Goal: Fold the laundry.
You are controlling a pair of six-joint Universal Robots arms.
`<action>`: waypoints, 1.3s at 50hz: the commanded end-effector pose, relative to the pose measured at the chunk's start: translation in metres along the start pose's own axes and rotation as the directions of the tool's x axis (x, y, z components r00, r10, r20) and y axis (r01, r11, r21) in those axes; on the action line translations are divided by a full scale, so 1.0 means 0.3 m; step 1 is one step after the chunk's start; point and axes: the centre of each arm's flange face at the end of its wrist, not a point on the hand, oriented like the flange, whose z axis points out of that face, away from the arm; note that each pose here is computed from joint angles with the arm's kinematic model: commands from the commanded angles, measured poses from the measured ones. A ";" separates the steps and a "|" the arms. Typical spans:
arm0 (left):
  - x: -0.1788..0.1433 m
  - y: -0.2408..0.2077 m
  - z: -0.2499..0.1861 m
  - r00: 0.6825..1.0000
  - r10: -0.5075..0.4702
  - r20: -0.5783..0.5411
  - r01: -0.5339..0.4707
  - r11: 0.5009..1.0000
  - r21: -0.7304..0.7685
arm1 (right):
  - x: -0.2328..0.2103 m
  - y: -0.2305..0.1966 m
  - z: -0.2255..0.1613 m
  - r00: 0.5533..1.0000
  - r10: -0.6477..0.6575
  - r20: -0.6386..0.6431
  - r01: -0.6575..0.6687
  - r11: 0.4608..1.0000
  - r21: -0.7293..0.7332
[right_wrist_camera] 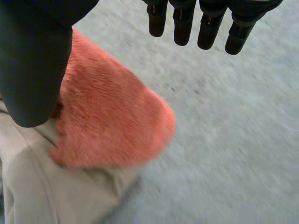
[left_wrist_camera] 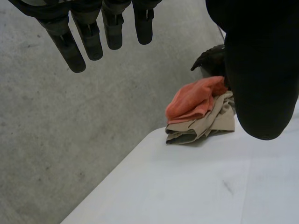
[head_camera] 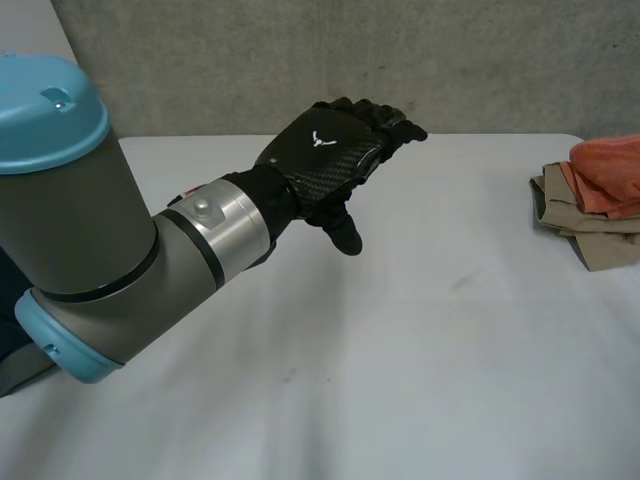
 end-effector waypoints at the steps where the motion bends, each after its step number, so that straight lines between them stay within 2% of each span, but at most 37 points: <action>1: 0.030 -0.040 -0.021 1.000 0.006 -0.019 -0.005 1.000 0.025 | 0.158 -0.096 -0.092 0.948 -0.216 -0.234 0.173 0.966 -0.192; 2: 0.035 -0.044 -0.026 1.000 0.006 -0.021 -0.006 1.000 0.027 | 0.181 -0.126 -0.104 0.916 -0.290 -0.277 0.227 0.945 -0.236; 6: 0.038 -0.076 -0.039 1.000 0.018 -0.019 -0.017 0.998 0.053 | 0.203 -0.212 -0.099 0.840 -0.413 -0.353 0.338 0.906 -0.255; 7: 0.033 -0.096 -0.047 1.000 0.026 -0.012 -0.025 0.997 0.068 | 0.188 -0.235 -0.090 0.839 -0.414 -0.353 0.350 0.907 -0.233; 9: 0.026 -0.113 -0.055 1.000 0.030 -0.001 -0.030 0.996 0.080 | 0.140 -0.292 -0.070 0.845 -0.409 -0.345 0.371 0.913 -0.172; 10: 0.019 -0.121 -0.059 0.999 0.033 0.008 -0.033 0.996 0.085 | 0.076 -0.367 -0.056 0.860 -0.389 -0.331 0.382 0.920 -0.091; 13: -0.007 -0.159 -0.080 0.998 0.045 0.047 -0.050 0.993 0.109 | -0.036 -0.474 -0.058 0.893 -0.347 -0.287 0.371 0.928 0.032; 14: -0.021 -0.165 -0.086 0.996 0.048 0.068 -0.056 0.992 0.111 | -0.122 -0.518 -0.072 0.918 -0.322 -0.233 0.352 0.930 0.103; 17: -0.103 -0.170 -0.122 0.981 0.064 0.183 -0.082 0.992 0.096 | -0.275 -0.568 -0.102 0.944 -0.311 -0.114 0.329 0.918 0.221; 18: -0.158 -0.166 -0.142 0.966 0.076 0.248 -0.099 0.992 0.081 | -0.381 -0.592 -0.133 0.947 -0.320 -0.025 0.313 0.902 0.298; 21: -0.261 -0.150 -0.178 0.929 0.102 0.355 -0.124 0.991 0.041 | -0.566 -0.576 -0.201 0.932 -0.339 0.124 0.270 0.883 0.384; 22: -0.334 -0.120 -0.202 0.898 0.125 0.421 -0.135 0.991 -0.006 | -0.604 -0.562 -0.217 0.929 -0.337 0.154 0.257 0.885 0.388; 25: -0.447 -0.044 -0.246 0.843 0.173 0.510 -0.138 0.985 -0.106 | -0.712 -0.492 -0.285 0.919 -0.301 0.257 0.205 0.917 0.342; 26: -0.516 0.010 -0.282 0.802 0.220 0.555 -0.142 0.973 -0.181 | -0.734 -0.477 -0.302 0.916 -0.291 0.277 0.195 0.925 0.326; 29: -0.607 0.105 -0.333 0.745 0.314 0.588 -0.146 0.937 -0.316 | -0.809 -0.424 -0.362 0.894 -0.283 0.348 0.193 0.943 0.272; 30: -0.655 0.183 -0.358 0.723 0.377 0.578 -0.142 0.901 -0.410 | -0.823 -0.409 -0.376 0.888 -0.283 0.364 0.197 0.946 0.256; 32: -0.697 0.268 -0.375 0.715 0.427 0.553 -0.131 0.860 -0.494 | -0.850 -0.374 -0.398 0.874 -0.282 0.395 0.207 0.953 0.222; 34: -0.755 0.398 -0.401 0.718 0.475 0.509 -0.105 0.796 -0.596 | -0.875 -0.322 -0.422 0.857 -0.286 0.428 0.232 0.957 0.175; 38: -0.834 0.579 -0.442 0.732 0.506 0.457 -0.067 0.721 -0.690 | -0.887 -0.262 -0.449 0.834 -0.301 0.463 0.280 0.953 0.114; 41: -0.872 0.662 -0.447 0.739 0.501 0.450 -0.054 0.710 -0.702 | -0.887 -0.245 -0.462 0.820 -0.316 0.477 0.310 0.946 0.094; 46: -0.887 0.705 -0.417 0.765 0.481 0.428 -0.097 0.743 -0.662 | -0.893 -0.232 -0.478 0.809 -0.323 0.492 0.328 0.941 0.079; 49: -0.878 0.675 -0.386 0.757 0.487 0.435 -0.134 0.767 -0.627 | -0.895 -0.224 -0.488 0.808 -0.316 0.497 0.327 0.943 0.069; 51: -0.850 0.614 -0.349 0.753 0.484 0.445 -0.166 0.795 -0.584 | -0.896 -0.223 -0.493 0.808 -0.313 0.498 0.325 0.943 0.065; 52: -0.813 0.521 -0.305 0.747 0.476 0.463 -0.206 0.829 -0.520 | -0.895 -0.226 -0.493 0.810 -0.313 0.496 0.325 0.944 0.066; 55: -0.747 0.401 -0.248 0.757 0.434 0.488 -0.241 0.880 -0.410 | -0.892 -0.232 -0.494 0.812 -0.314 0.492 0.325 0.943 0.065; 56: -0.697 0.319 -0.216 0.771 0.392 0.501 -0.250 0.911 -0.328 | -0.891 -0.232 -0.494 0.814 -0.314 0.488 0.327 0.943 0.063; 59: -0.623 0.211 -0.173 0.800 0.305 0.516 -0.233 0.951 -0.202 | -0.882 -0.236 -0.494 0.824 -0.314 0.471 0.335 0.941 0.040; 60: -0.580 0.139 -0.148 0.817 0.241 0.524 -0.212 0.970 -0.116 | -0.879 -0.236 -0.494 0.828 -0.312 0.466 0.338 0.941 0.031; 63: -0.522 0.050 -0.106 0.843 0.134 0.522 -0.161 0.987 0.008 | -0.869 -0.241 -0.498 0.840 -0.297 0.453 0.341 0.940 -0.015; 65: -0.452 0.044 -0.038 0.877 0.037 0.479 -0.082 0.994 0.074 | -0.865 -0.248 -0.499 0.845 -0.292 0.449 0.341 0.940 -0.030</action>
